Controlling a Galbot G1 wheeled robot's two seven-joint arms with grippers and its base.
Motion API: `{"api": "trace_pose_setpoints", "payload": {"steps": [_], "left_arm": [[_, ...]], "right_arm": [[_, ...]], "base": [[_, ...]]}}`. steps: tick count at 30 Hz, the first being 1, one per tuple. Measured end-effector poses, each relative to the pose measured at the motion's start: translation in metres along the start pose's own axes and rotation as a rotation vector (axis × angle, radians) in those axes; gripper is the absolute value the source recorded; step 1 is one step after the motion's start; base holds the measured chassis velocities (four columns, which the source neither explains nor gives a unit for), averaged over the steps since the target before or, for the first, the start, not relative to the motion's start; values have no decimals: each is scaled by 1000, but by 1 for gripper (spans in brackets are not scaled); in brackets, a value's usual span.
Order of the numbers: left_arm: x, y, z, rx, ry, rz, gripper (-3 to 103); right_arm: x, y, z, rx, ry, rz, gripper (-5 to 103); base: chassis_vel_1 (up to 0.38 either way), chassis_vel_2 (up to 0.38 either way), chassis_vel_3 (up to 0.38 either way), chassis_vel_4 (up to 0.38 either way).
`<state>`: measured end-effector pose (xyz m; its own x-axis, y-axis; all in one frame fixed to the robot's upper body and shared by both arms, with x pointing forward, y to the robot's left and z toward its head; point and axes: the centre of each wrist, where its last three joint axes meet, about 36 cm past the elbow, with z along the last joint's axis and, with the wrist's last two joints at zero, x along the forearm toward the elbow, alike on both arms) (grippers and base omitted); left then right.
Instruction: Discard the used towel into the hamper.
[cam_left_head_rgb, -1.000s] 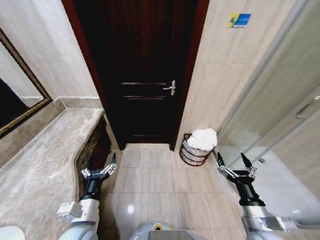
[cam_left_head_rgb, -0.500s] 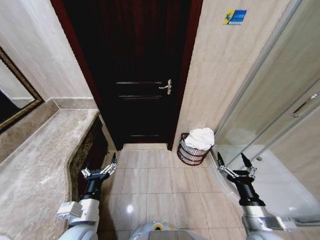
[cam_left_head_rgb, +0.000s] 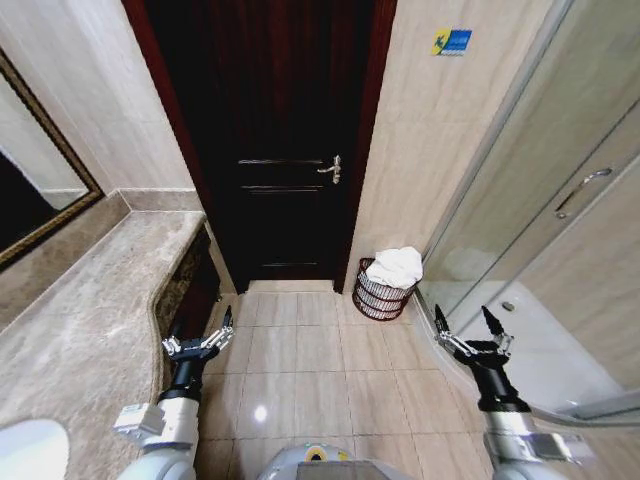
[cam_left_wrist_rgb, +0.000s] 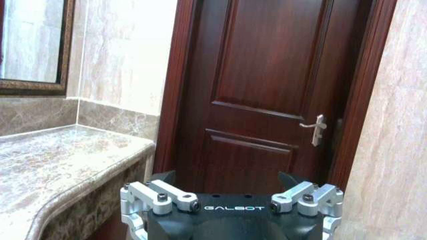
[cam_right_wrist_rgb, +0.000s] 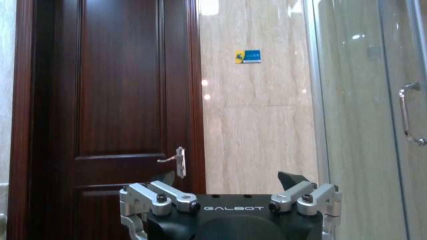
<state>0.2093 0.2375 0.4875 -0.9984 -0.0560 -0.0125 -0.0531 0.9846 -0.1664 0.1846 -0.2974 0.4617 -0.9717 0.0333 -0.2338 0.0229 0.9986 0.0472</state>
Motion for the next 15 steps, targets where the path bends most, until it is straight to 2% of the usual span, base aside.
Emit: {"api": "trace_pose_setpoints", "payload": {"steps": [15], "left_arm": [[0, 0, 0, 0, 0, 0, 100]], "right_arm": [[0, 0, 0, 0, 0, 0, 100]], "base": [[-9, 12, 10, -10]]}}
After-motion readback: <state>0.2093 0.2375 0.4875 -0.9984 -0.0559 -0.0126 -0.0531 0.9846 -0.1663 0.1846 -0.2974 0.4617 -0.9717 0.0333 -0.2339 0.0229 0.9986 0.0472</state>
